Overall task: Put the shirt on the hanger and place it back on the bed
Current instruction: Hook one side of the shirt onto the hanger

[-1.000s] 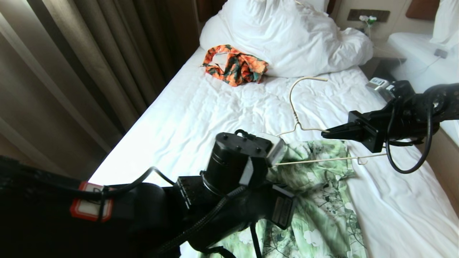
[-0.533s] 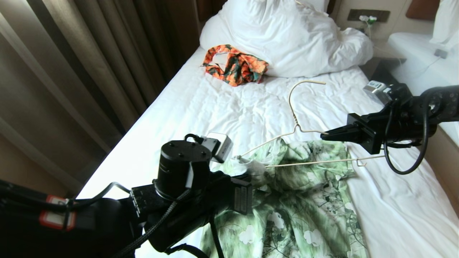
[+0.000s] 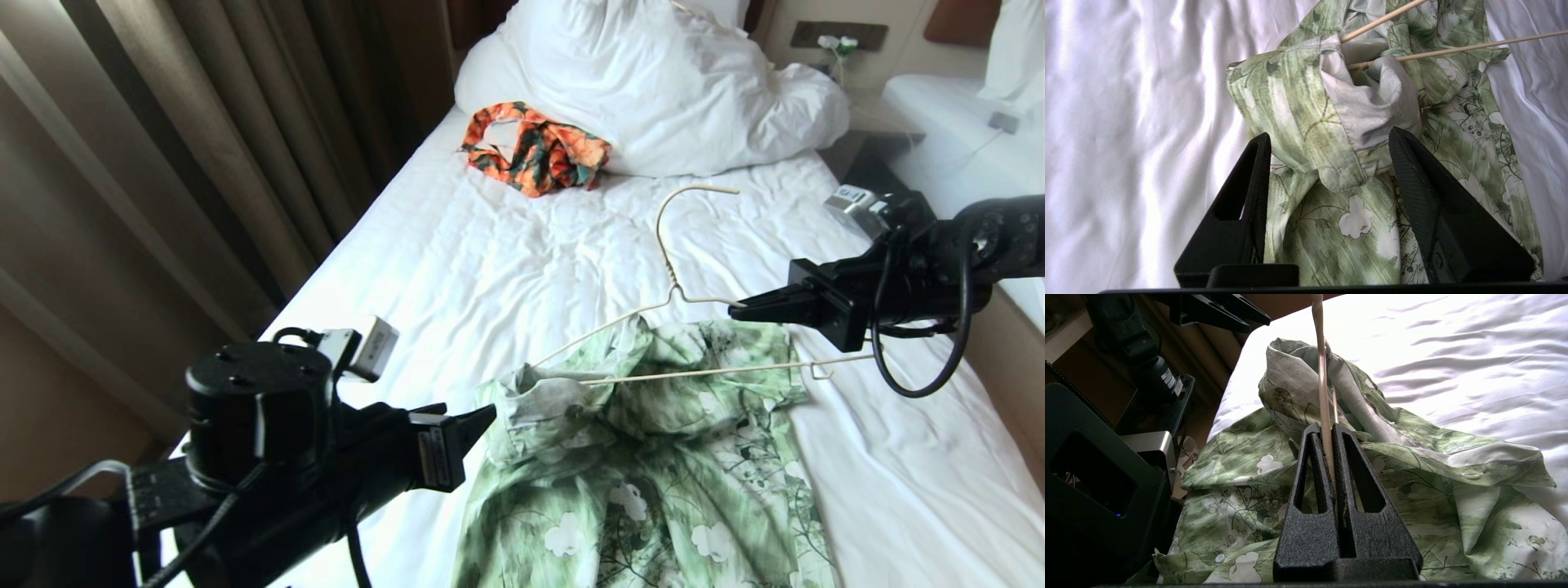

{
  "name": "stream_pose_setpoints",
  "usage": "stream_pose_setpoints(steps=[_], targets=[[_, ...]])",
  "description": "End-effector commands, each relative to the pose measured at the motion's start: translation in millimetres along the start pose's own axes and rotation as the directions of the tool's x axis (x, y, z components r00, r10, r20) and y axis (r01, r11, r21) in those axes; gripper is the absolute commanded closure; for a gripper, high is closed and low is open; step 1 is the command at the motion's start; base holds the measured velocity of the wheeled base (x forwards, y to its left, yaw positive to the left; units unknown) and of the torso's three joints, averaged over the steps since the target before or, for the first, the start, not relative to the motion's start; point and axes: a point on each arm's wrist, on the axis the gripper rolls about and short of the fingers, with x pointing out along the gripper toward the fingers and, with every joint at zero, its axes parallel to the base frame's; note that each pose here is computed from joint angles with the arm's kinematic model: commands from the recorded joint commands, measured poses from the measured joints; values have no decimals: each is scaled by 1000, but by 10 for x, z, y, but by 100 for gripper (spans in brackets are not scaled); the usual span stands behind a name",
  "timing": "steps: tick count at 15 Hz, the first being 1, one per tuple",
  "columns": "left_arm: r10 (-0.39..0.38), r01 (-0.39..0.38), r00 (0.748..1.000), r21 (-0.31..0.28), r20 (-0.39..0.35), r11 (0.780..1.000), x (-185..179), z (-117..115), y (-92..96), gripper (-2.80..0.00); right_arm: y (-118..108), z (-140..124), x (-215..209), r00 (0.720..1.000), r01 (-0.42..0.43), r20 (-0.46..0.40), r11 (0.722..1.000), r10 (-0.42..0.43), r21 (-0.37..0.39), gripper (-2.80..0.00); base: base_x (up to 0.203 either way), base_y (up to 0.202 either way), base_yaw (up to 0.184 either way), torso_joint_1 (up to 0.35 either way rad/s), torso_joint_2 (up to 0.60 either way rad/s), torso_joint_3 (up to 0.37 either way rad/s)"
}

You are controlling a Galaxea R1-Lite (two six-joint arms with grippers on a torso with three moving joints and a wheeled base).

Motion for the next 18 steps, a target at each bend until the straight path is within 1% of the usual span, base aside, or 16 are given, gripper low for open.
stream_pose_setpoints(steps=[1, 3, 4, 6, 8, 10, 11, 14, 17, 18], targets=[[-6, 6, 1000, -60, 8, 998, -146, -27, 76, -280, -19, -24, 6, 1000, -6, 5, 1000, 6, 3, 0, 0, 0, 0, 0, 0, 0], [-44, 39, 998, -127, -40, 991, -84, -89, 69, -280, -23, -24, 6, 1000, -6, 5, 1000, 6, 3, 0, 0, 0, 0, 0, 0, 0], [-53, 43, 997, -144, -63, 989, -37, -120, 65, -280, -24, -19, 6, 1000, -6, 6, 1000, 6, 1, 0, 0, 0, 0, 0, 0, 0], [-45, 25, 993, -180, -108, 983, 69, -200, 64, -280, -27, -6, 4, 1000, -5, 6, 1000, 5, -4, 0, 0, 0, 0, 0, 0, 0], [-39, -2, 987, -257, -155, 966, 172, -287, 61, -280, -35, -13, 6, 1000, -5, 6, 1000, 5, -2, 0, 0, 0, 0, 0, 0, 0], [-92, 20, 977, -348, -191, 937, 211, -318, 57, -280, -36, -6, 5, 1000, -5, 6, 1000, 5, -5, 0, 0, 0, 0, 0, 0, 0], [-109, 25, 975, -388, -196, 921, 219, -309, 60, -280, -43, 10, 4, 1000, -4, 7, 1000, 4, -12, 0, 0, 0, 0, 0, 0, 0], [-118, 38, 982, -463, -147, 886, 248, -227, 102, -280, -57, 16, -8, 1000, 0, 8, 1000, 0, -16, 0, 0, 0, 0, 0, 0, 0], [-177, 104, 980, -511, -95, 853, 276, -163, 130, -280, -63, 8, -23, 1000, 4, 8, 1000, -4, -14, 0, 0, 0, 0, 0, 0, 0], [-188, 121, 979, -519, -79, 846, 283, -129, 134, -280, -61, 13, -30, 1000, 6, 8, 1000, -6, -16, 0, 0, 0, 0, 0, 0, 0]])
